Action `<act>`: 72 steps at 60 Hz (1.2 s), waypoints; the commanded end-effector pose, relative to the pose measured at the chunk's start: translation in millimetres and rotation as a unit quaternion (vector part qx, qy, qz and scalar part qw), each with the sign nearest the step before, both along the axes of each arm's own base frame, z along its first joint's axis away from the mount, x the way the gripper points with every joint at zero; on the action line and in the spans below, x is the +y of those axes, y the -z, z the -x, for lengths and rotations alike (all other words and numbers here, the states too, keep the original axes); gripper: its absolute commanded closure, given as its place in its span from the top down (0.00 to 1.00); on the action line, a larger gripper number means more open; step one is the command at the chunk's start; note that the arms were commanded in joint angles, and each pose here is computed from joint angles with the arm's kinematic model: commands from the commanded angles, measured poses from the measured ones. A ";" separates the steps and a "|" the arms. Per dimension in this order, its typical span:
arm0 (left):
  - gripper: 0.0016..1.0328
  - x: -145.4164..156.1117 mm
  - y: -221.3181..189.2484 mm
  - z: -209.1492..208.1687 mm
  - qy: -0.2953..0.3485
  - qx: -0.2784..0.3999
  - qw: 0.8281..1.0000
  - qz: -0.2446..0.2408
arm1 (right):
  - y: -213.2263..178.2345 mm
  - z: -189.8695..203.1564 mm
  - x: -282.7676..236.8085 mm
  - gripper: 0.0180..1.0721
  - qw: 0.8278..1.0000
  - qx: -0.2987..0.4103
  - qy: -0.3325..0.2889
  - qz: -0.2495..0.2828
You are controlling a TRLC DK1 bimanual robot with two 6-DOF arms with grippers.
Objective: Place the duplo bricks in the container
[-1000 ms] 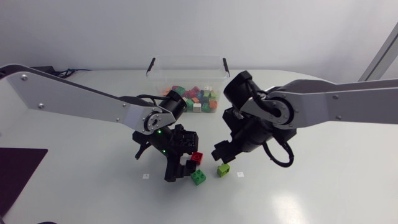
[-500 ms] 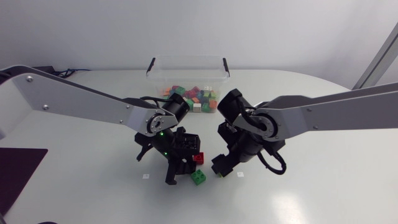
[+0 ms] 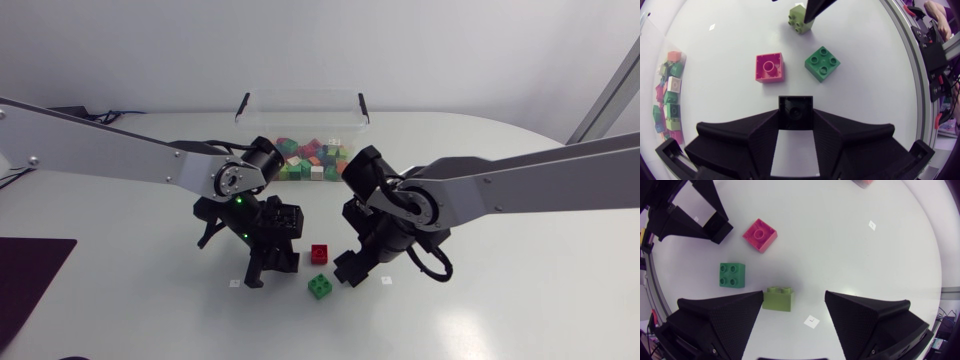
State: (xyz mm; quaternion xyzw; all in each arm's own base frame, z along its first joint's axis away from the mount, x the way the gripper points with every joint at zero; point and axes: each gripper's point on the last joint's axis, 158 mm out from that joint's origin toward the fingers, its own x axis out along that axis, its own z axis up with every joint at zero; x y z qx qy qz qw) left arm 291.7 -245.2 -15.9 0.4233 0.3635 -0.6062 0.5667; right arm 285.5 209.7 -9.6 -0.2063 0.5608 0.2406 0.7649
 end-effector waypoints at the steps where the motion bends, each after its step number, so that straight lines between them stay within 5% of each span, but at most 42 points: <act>1: 0.28 6.3 -5.6 4.5 0.010 -0.001 1.000 0.004 | 12.8 15.3 -4.7 0.85 0.999 0.020 -0.011 0.022; 20: 0.28 15.9 -19.2 -1.0 -0.004 -0.013 1.000 0.015 | 17.2 22.7 -1.1 0.85 0.999 0.022 -0.020 0.029; 35: 0.28 18.9 -60.1 -19.8 -0.025 -0.061 0.997 0.047 | 26.9 16.4 -3.0 0.75 0.999 0.021 -0.014 0.031; 60: 0.28 14.5 -134.6 -60.8 -0.093 -0.116 0.982 0.117 | 30.6 11.7 -1.6 0.28 0.999 0.014 -0.011 0.028; 72: 0.28 8.9 -162.7 -89.2 -0.133 -0.147 0.968 0.153 | 7.5 4.5 -5.8 0.27 1.000 -0.003 0.001 0.016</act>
